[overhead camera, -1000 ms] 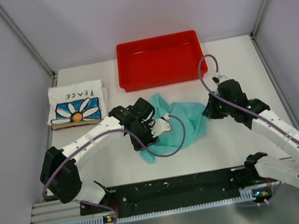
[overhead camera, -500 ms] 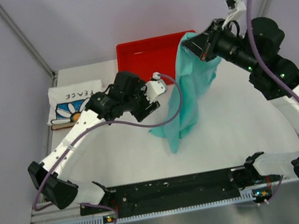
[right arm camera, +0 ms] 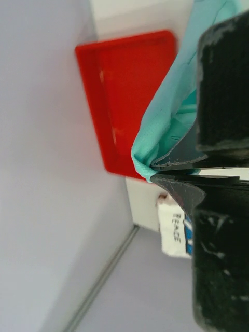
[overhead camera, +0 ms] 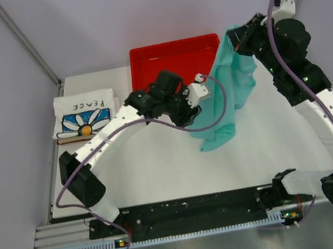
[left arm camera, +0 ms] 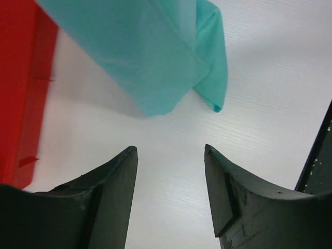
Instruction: Fold and stack the t-shirts
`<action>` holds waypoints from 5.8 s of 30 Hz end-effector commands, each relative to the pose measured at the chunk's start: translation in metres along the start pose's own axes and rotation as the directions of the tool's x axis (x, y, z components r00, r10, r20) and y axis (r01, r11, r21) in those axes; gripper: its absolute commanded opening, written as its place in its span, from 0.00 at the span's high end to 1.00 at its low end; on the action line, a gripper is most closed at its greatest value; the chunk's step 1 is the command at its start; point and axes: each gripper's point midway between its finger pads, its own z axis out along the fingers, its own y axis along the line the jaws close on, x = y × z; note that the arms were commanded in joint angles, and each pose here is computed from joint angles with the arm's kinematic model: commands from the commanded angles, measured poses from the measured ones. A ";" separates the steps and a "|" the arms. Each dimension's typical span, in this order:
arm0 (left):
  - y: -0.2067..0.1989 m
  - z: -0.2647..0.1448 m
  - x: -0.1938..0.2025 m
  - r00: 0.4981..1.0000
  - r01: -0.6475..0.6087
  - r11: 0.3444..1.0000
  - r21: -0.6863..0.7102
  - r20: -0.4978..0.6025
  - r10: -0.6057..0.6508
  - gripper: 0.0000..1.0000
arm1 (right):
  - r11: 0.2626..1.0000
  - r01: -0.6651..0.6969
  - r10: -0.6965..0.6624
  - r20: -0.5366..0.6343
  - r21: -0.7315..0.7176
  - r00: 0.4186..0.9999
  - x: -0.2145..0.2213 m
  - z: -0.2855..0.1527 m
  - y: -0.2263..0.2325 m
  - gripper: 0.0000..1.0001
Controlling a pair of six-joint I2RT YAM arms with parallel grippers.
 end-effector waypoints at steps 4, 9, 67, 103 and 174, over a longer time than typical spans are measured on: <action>-0.053 0.073 -0.003 0.998 0.034 0.988 0.154 -0.062 -0.025 0.42 | 0.938 0.005 -0.012 0.017 0.346 1.000 0.034 -0.015 -0.121 1.00; -0.062 0.119 0.003 0.993 0.036 0.991 0.132 -0.117 -0.020 0.41 | 0.904 0.037 -0.007 -0.072 0.425 0.997 0.075 -0.025 -0.167 1.00; 0.075 -0.055 0.030 0.973 -0.071 0.899 -0.433 -0.228 -0.032 1.00 | 0.956 0.273 -0.267 -0.075 0.103 0.961 0.008 -0.067 -0.092 1.00; -0.023 -0.430 0.065 0.985 -0.055 0.670 -0.740 0.071 0.159 1.00 | 0.830 0.213 -0.188 0.102 -0.515 0.977 -0.053 -0.287 0.113 1.00; 0.084 -0.049 0.276 0.686 -0.303 0.951 0.063 -0.677 0.264 1.00 | 0.926 0.023 0.303 -0.782 0.376 0.545 0.328 -0.123 -0.221 1.00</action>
